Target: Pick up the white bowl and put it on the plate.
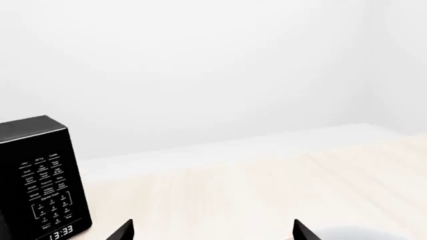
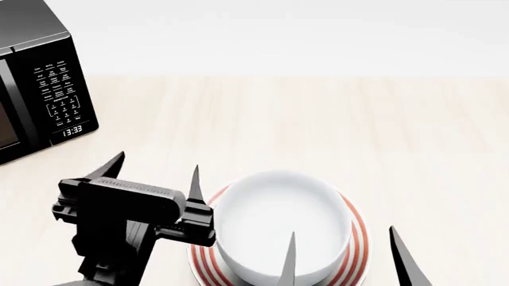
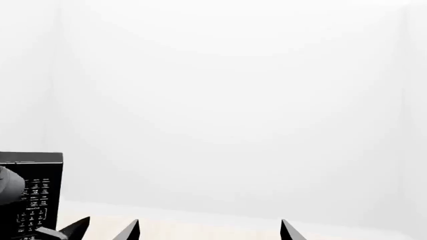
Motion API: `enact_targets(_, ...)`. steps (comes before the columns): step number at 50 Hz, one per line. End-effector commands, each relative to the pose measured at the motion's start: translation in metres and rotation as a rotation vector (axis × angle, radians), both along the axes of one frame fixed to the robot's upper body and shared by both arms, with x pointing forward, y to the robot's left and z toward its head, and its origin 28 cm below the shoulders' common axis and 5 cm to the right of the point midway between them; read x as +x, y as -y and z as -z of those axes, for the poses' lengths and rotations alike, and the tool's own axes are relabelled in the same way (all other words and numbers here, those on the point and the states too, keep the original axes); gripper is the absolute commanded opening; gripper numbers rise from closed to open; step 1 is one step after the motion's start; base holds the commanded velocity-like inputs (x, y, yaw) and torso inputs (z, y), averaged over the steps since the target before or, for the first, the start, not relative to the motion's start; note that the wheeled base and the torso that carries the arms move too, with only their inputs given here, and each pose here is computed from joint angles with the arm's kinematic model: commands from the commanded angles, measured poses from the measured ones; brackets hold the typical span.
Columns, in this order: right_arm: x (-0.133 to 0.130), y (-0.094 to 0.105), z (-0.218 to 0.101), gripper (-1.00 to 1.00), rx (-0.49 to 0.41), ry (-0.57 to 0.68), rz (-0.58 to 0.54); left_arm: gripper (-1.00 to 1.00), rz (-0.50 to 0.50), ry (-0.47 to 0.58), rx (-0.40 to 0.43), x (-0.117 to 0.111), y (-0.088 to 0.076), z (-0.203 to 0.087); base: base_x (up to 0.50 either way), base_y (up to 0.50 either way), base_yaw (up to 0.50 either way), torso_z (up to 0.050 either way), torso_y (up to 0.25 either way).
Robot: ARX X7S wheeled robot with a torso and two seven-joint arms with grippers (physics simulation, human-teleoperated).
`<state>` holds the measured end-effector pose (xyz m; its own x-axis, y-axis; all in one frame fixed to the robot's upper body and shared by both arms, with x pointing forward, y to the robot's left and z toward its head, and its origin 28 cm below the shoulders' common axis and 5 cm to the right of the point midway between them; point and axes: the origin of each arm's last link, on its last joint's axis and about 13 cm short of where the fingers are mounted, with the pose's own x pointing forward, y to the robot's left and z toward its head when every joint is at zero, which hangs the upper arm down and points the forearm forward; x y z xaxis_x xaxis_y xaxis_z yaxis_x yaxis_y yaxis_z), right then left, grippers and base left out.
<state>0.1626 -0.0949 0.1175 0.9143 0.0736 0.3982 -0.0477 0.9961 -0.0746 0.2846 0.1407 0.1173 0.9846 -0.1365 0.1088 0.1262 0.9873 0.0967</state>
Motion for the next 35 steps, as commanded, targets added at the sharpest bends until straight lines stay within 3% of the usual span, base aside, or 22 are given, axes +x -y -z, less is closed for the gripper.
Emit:
enact_targets(1, 0.0, 0.0, -0.003, 1.0, -0.012, 0.03, 0.003, 1.0, -0.028, 0.17, -0.068, -0.048, -0.006, -0.007, 0.0, 0.0, 0.0, 0.0, 0.0)
enact_targets(14, -0.007, -0.001, -0.021, 1.0, -0.018, 0.085, 0.007, 1.0, -0.092, 0.246, -0.024, -0.085, -0.028, 0.004, 0.0, 0.0, 0.0, 0.0, 0.0)
enact_targets(22, -0.013, -0.001, -0.031, 1.0, -0.021, 0.12, 0.005, 1.0, -0.097, 0.336, 0.001, -0.109, -0.03, 0.002, 0.0, 0.0, 0.0, 0.0, 0.0)
enact_targets(35, -0.023, -0.003, -0.046, 1.0, -0.02, 0.175, -0.01, 1.0, -0.095, 0.381, -0.02, -0.138, -0.033, -0.008, 0.0, 0.0, 0.0, 0.0, 0.0)
